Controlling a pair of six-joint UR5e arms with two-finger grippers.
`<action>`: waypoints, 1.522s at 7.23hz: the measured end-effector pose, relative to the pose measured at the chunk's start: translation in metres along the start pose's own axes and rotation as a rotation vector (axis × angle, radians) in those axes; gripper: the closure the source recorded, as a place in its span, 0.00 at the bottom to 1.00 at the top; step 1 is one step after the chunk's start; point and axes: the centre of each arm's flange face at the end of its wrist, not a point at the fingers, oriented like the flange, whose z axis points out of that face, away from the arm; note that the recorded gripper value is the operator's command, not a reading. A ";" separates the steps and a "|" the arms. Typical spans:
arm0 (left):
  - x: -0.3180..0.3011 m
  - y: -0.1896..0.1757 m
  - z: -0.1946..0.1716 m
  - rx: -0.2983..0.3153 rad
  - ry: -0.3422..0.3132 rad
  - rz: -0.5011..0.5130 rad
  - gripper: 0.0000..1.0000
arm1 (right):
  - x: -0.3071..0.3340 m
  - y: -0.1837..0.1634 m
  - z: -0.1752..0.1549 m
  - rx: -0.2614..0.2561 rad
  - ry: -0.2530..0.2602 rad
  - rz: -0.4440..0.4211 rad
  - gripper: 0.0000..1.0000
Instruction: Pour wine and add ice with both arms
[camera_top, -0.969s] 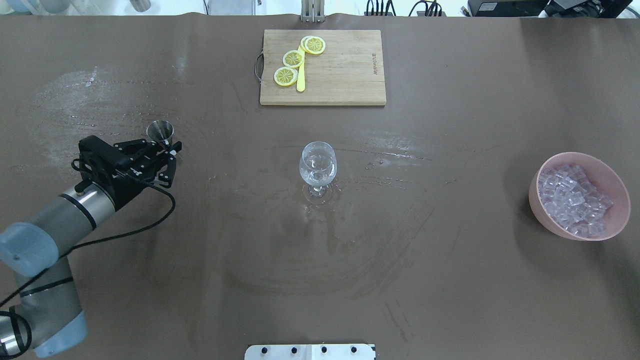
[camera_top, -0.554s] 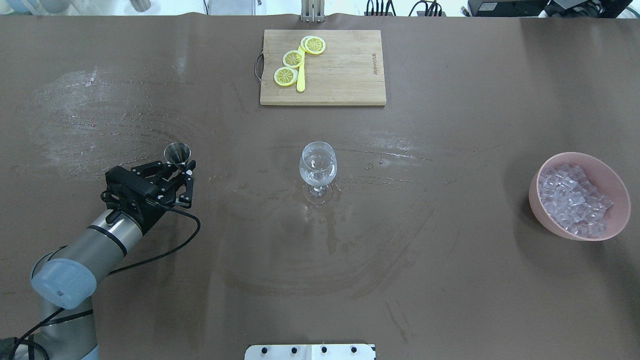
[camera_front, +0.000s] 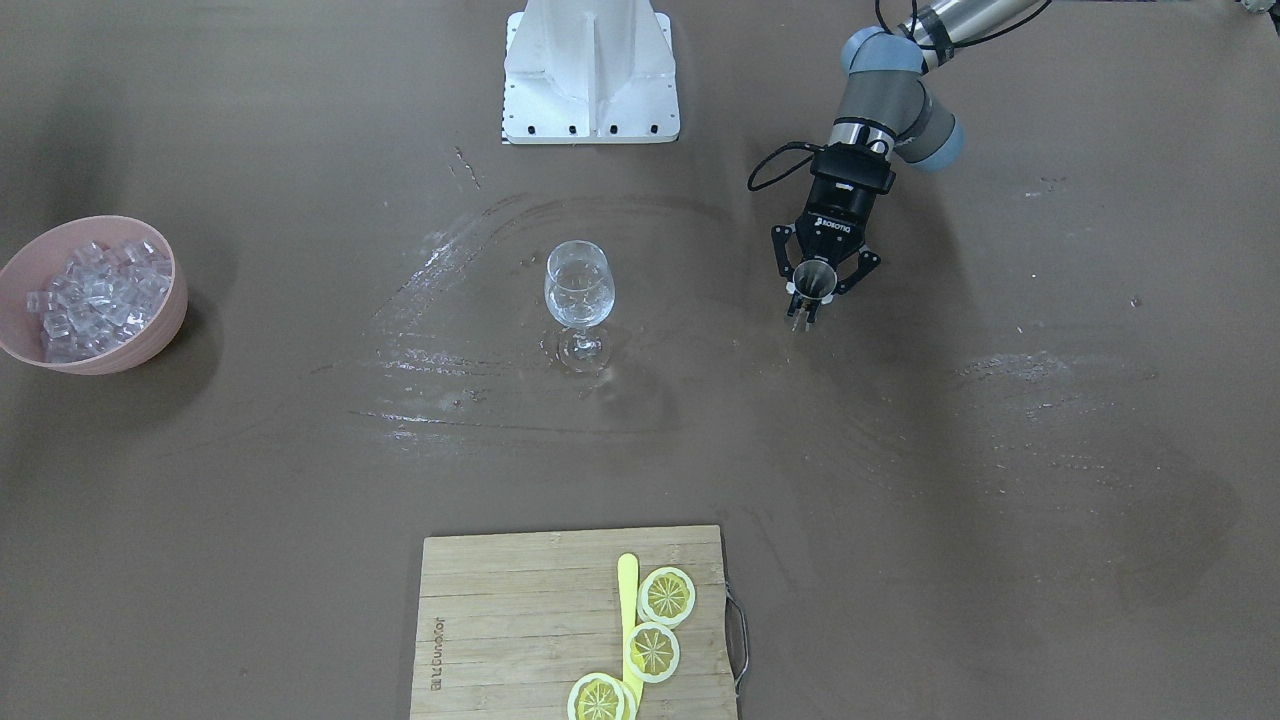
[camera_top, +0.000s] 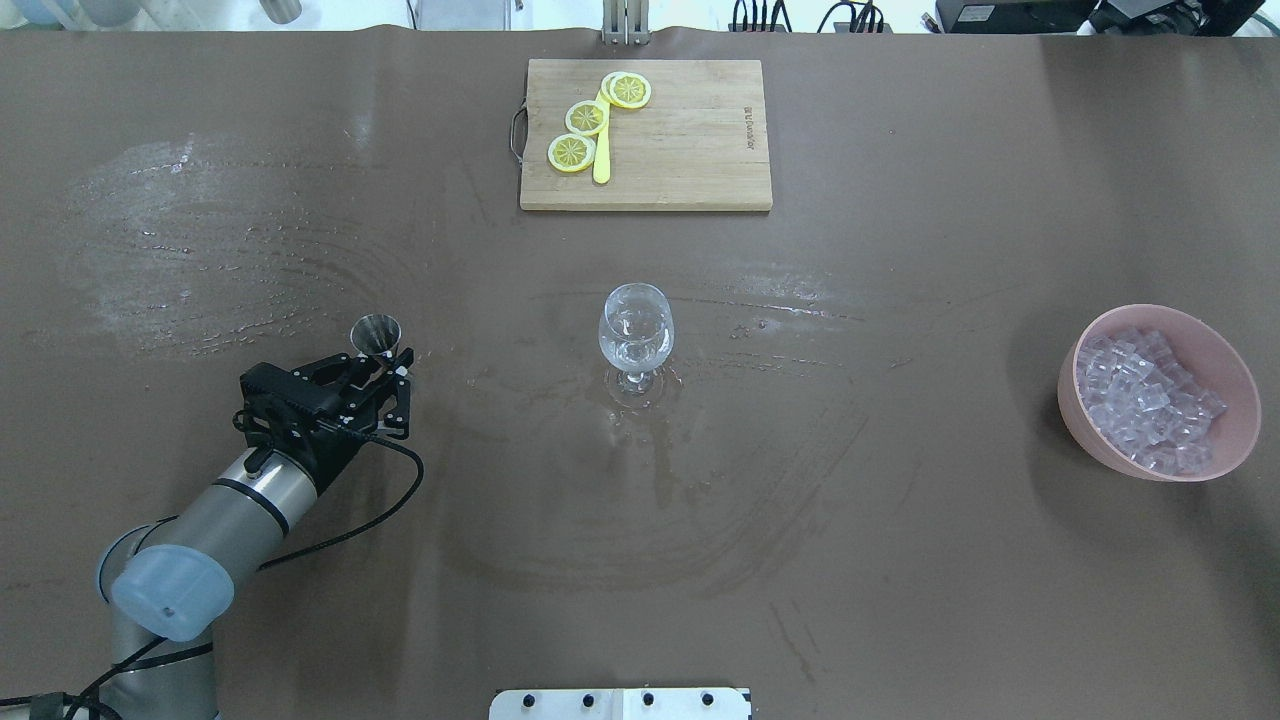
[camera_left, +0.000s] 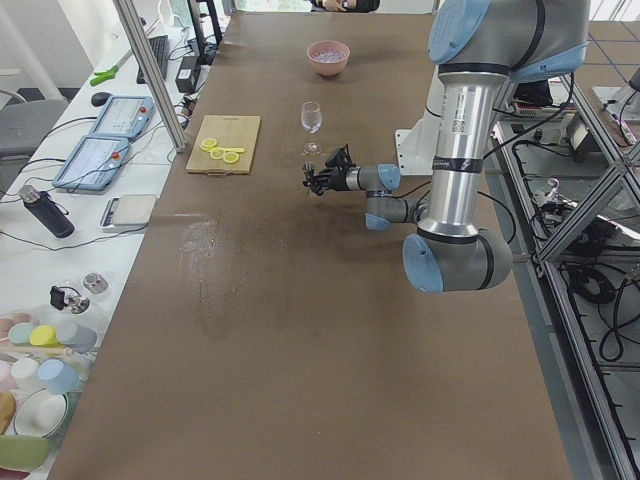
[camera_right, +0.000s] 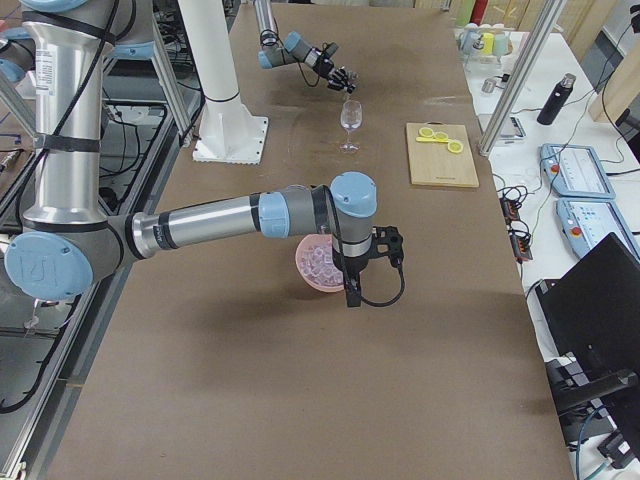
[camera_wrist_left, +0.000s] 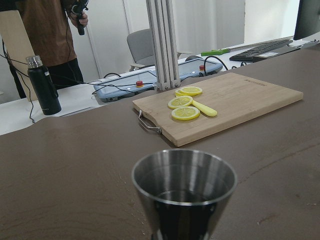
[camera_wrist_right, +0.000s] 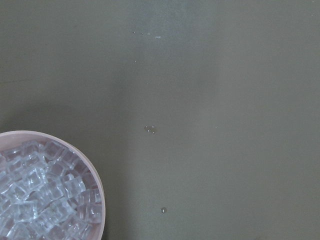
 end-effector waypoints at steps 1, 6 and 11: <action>0.004 0.003 0.003 0.001 0.009 -0.043 1.00 | 0.000 0.000 0.000 0.001 0.000 0.000 0.00; -0.012 0.007 -0.007 0.024 0.042 -0.088 1.00 | -0.001 0.000 -0.001 0.003 -0.001 -0.003 0.00; -0.086 0.015 -0.020 -0.006 0.076 -0.087 1.00 | -0.002 0.000 -0.002 0.005 -0.001 -0.004 0.00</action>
